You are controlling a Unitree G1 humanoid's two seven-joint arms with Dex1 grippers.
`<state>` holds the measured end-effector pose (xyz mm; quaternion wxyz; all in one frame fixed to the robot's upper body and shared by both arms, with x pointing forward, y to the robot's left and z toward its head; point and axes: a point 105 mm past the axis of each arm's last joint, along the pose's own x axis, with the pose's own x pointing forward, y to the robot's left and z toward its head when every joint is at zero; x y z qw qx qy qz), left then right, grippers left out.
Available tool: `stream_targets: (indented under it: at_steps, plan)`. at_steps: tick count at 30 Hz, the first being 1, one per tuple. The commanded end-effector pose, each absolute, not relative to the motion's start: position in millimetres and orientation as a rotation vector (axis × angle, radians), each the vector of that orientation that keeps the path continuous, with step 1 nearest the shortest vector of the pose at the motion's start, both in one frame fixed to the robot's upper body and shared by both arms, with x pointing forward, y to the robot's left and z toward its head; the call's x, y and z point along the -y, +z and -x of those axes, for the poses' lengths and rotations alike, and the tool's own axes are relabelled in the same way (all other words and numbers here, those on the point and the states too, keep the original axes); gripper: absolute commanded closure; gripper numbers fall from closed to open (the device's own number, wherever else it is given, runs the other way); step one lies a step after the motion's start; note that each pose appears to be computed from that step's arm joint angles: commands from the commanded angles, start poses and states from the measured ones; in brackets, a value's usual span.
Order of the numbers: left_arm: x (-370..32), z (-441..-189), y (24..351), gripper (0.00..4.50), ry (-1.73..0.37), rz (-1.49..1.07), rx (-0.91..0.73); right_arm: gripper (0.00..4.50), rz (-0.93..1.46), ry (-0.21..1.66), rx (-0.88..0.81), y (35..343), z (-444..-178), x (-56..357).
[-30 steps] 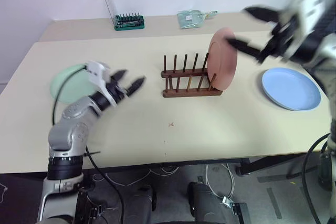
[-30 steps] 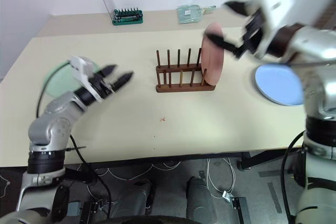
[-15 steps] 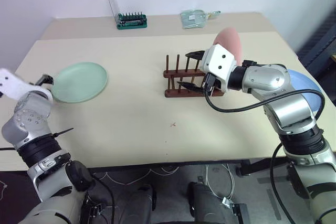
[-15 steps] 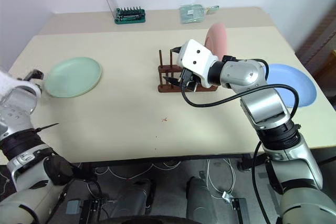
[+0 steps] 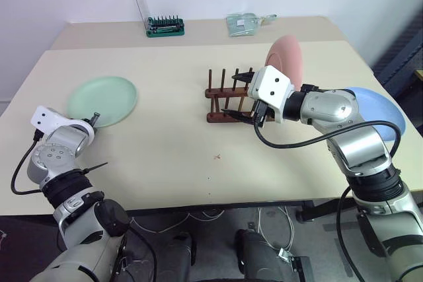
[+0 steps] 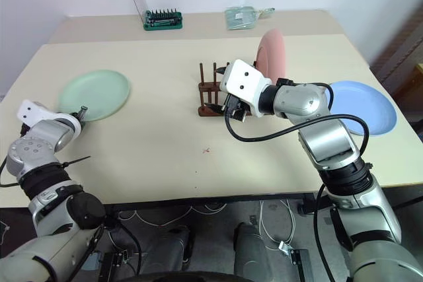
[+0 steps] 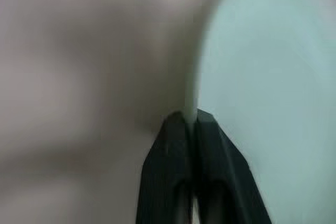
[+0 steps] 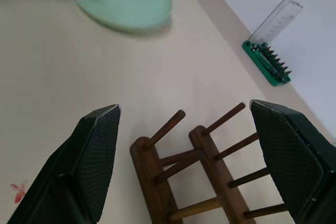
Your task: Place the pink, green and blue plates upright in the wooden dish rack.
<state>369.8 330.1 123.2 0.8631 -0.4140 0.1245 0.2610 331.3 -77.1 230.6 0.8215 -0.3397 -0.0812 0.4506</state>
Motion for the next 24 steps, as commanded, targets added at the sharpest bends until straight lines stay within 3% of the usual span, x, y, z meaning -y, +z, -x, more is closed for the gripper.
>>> stream_targets:
  at_steps: [1, 5, 6, 8, 17, 24]
  plan:
    - [-326, -376, 145, 4.44, 0.494, 0.84, -0.2, 0.46, 0.743, 0.946, 0.245, 246, -325, 73]
    - [-282, -399, 238, 4.44, 0.197, 0.706, 0.091, 0.46, 0.841, 0.86, 0.343, 259, -339, 67]
    - [-266, -400, 254, 4.48, 0.122, 0.678, 0.125, 0.23, 0.856, 0.875, 0.35, 258, -339, 63]
    - [-235, -401, 273, 4.48, 0.006, 0.591, 0.144, 0.23, 0.888, 0.887, 0.378, 260, -341, 53]
    - [-170, -395, 299, 4.48, -0.165, 0.514, 0.122, 0.23, 1.085, 0.803, 0.545, 273, -356, 34]
    - [-125, -383, 307, 4.48, -0.291, 0.522, 0.084, 0.23, 1.317, 0.681, 0.588, 263, -387, 34]
